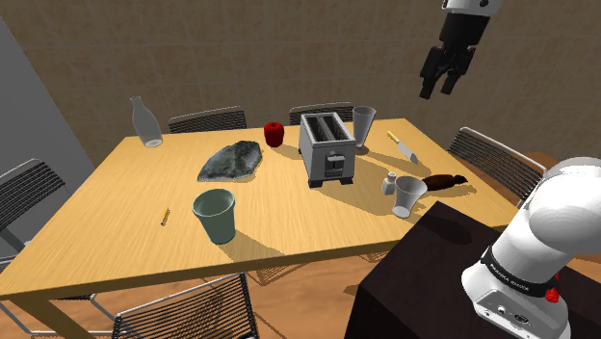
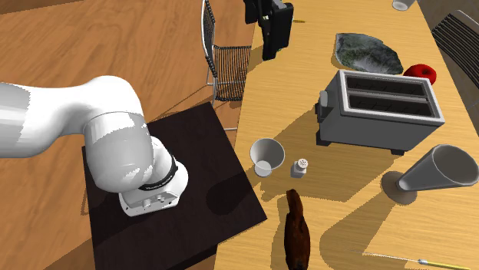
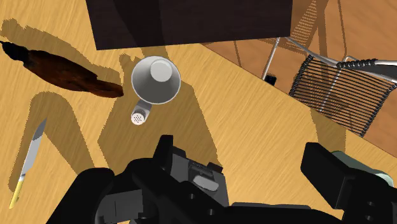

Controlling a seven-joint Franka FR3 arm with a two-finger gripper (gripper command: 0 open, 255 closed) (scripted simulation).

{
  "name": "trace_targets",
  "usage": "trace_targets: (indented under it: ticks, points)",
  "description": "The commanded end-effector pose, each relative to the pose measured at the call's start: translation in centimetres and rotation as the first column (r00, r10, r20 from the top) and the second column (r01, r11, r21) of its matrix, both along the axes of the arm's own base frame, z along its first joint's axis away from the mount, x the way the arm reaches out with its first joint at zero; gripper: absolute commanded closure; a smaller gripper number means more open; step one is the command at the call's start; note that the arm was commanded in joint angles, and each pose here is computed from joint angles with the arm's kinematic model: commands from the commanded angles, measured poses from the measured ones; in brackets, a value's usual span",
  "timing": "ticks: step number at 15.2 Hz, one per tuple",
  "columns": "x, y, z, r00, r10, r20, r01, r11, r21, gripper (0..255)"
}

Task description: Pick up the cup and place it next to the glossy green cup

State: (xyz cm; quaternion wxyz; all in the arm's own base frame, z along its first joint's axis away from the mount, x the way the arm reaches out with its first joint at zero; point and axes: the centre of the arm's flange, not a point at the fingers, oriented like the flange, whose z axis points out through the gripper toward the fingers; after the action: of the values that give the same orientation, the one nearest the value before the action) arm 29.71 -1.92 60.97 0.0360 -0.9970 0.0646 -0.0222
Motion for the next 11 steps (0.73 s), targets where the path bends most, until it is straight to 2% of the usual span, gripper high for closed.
trace_targets:
  ticks: [1,11]
  points:
    - [0.0,0.0,0.0,1.000,0.000,0.000,0.000,1.000,0.000,0]
    - [-1.1,-7.1,-11.9,0.999,0.024,0.049,-0.027,0.997,0.069,0]
